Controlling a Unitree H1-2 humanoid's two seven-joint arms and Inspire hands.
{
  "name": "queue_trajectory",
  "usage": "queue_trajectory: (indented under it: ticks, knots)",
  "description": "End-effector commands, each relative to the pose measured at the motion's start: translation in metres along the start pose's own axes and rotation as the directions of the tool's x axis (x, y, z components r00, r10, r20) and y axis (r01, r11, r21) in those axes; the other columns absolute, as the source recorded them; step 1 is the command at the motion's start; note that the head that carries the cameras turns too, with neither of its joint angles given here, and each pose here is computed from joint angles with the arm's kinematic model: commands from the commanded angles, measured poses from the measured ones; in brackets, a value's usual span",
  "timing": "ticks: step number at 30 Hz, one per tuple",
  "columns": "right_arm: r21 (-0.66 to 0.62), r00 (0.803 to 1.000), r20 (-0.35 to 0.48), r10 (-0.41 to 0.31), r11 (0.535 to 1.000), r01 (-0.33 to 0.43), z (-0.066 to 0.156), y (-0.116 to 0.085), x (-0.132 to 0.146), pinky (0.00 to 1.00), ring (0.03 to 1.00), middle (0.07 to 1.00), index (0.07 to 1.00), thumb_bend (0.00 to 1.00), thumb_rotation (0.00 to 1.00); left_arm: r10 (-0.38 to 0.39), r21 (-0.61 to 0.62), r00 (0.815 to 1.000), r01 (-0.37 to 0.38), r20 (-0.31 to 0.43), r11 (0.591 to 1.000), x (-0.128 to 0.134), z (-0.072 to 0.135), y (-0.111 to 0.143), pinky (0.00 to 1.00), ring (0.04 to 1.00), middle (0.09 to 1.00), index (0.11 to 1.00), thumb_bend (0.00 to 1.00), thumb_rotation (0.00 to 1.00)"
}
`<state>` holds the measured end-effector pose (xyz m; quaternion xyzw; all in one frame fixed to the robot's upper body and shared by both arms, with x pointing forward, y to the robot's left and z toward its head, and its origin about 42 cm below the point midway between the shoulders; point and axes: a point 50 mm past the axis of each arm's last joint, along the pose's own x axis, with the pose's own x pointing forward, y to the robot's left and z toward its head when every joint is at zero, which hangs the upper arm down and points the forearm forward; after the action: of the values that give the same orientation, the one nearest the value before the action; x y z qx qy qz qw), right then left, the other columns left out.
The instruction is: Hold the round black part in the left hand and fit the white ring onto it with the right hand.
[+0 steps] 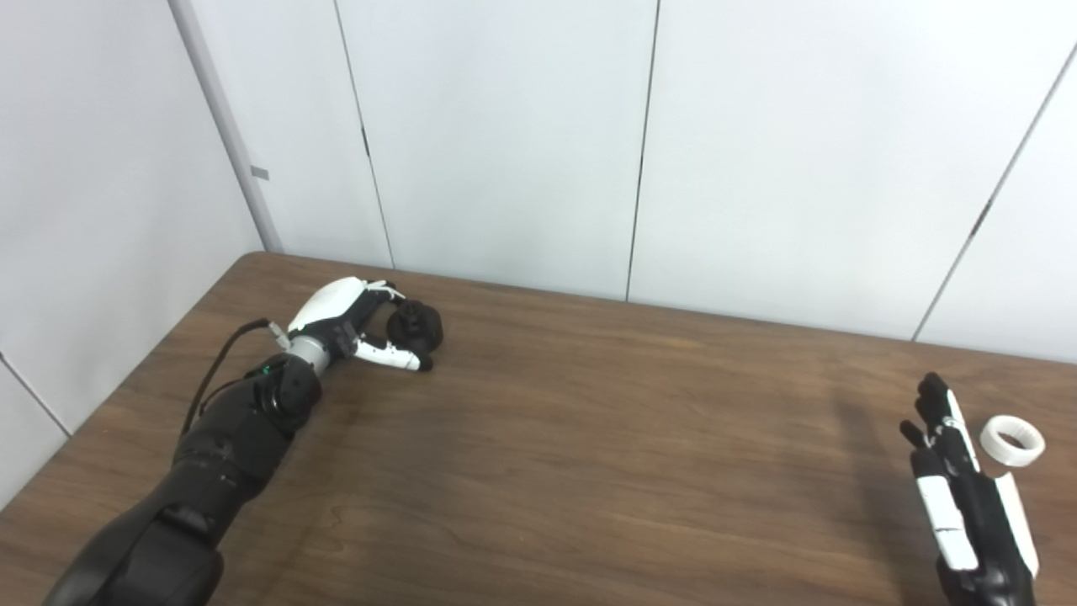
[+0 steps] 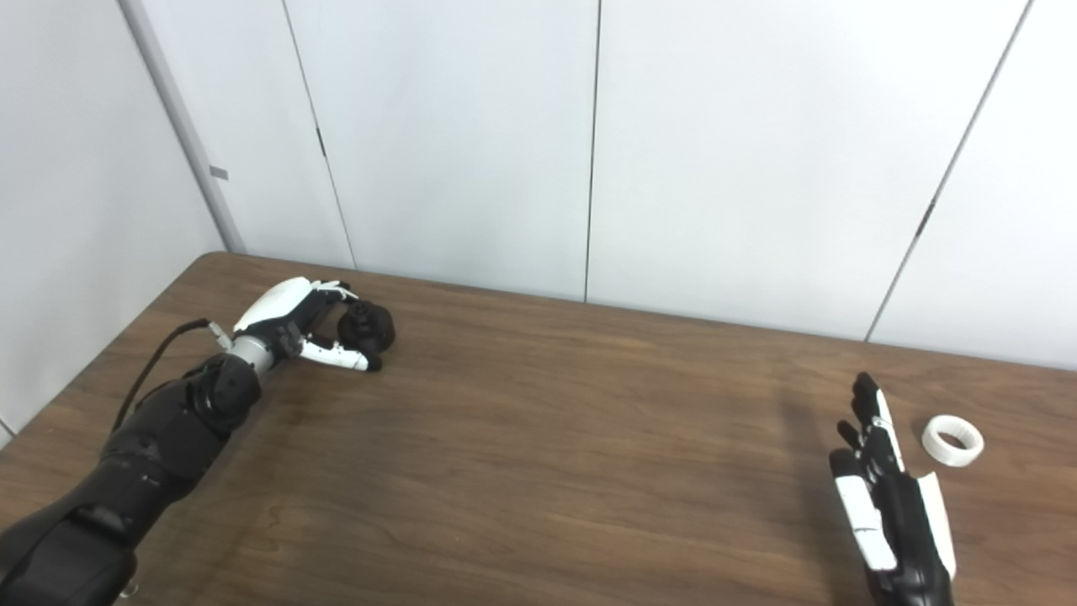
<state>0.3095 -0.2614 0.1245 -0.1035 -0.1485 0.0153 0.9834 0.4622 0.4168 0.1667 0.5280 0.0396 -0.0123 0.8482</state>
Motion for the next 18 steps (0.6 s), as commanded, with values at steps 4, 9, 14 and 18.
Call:
queue_trajectory:
  ticks: [4, 9, 14, 18]
  knots:
    - [0.032, 0.995, -0.096, -0.007, 0.999, 0.010, -0.0216, 0.0122, -0.0281, 0.94, 1.000, 1.000, 1.000, 0.47, 0.90, 0.079, 0.007, 0.995, -0.080, 0.066, 0.997, 0.0126, 0.0123, 0.0263, 1.00, 0.985, 0.920, 0.652, 0.91, 0.25]
    - [0.038, 0.996, -0.087, -0.009, 0.999, 0.012, -0.0198, 0.0141, -0.0273, 0.93, 1.000, 1.000, 1.000, 0.47, 0.90, 0.120, 0.010, 0.986, -0.122, 0.119, 0.993, 0.0134, 0.0112, 0.0237, 1.00, 0.945, 0.787, 0.485, 0.53, 0.06]
    - [0.040, 0.996, -0.086, -0.011, 0.999, 0.014, -0.0172, 0.0154, -0.0270, 0.93, 1.000, 1.000, 1.000, 0.49, 0.91, 0.111, 0.019, 0.984, -0.115, 0.137, 0.993, 0.0142, 0.0111, 0.0247, 1.00, 0.933, 0.745, 0.482, 0.52, 0.05]
    - [0.056, 0.996, -0.091, -0.018, 0.998, 0.024, -0.0156, 0.0153, -0.0259, 0.94, 1.000, 1.000, 1.000, 0.51, 0.89, 0.110, 0.027, 0.984, -0.115, 0.141, 0.993, 0.0141, 0.0103, 0.0271, 1.00, 0.925, 0.734, 0.481, 0.52, 0.05]
